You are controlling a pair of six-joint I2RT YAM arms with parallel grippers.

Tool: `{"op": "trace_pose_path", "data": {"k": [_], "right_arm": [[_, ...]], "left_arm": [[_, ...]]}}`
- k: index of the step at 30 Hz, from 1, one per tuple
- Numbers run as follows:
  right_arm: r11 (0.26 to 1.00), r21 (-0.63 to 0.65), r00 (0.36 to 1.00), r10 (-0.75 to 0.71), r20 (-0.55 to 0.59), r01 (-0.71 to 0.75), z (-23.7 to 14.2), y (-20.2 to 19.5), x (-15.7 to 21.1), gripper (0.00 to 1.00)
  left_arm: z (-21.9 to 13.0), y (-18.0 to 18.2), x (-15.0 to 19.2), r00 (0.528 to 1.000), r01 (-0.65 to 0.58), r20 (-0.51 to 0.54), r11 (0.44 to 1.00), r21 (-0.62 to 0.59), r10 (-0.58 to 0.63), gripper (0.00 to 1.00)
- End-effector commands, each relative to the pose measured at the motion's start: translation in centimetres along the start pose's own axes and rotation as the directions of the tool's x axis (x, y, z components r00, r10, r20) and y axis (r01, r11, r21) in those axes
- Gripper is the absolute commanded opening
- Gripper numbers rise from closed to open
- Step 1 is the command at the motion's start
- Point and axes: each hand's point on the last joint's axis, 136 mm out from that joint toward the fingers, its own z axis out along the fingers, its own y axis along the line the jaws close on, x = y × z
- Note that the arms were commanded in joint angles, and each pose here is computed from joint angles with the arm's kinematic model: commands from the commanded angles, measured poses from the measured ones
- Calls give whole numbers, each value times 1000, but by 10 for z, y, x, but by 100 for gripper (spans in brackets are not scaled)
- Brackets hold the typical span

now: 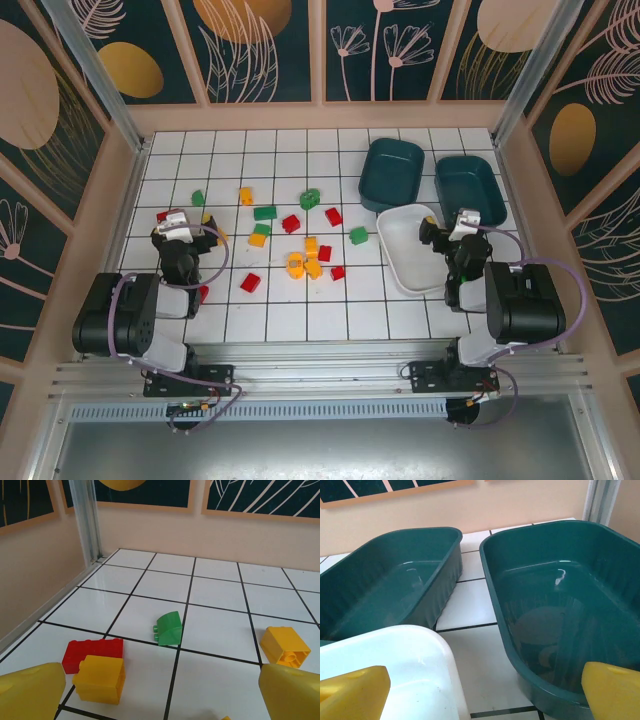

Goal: Sort the legos into containers by color

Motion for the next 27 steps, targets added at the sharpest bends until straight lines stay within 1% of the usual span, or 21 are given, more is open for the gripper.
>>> {"op": "trace_pose_path", "data": {"k": [1, 25, 26, 27], "right_arm": [[1000, -17, 998, 4, 60, -3, 4, 5, -17, 99], [1000, -15, 998, 5, 59, -4, 4, 4, -17, 99], [1000, -13, 998, 4, 60, -3, 4, 4, -16, 99], [1000, 28, 998, 6, 67, -8, 4, 0, -20, 99]], "left_arm": [[3, -2, -15, 998, -3, 56, 1000, 4, 3, 99], [3, -3, -15, 998, -2, 55, 1000, 5, 2, 99], [2, -3, -15, 998, -1, 58, 1000, 5, 1, 99], [2, 2, -20, 998, 10, 68, 1000, -22, -8, 99]]}}
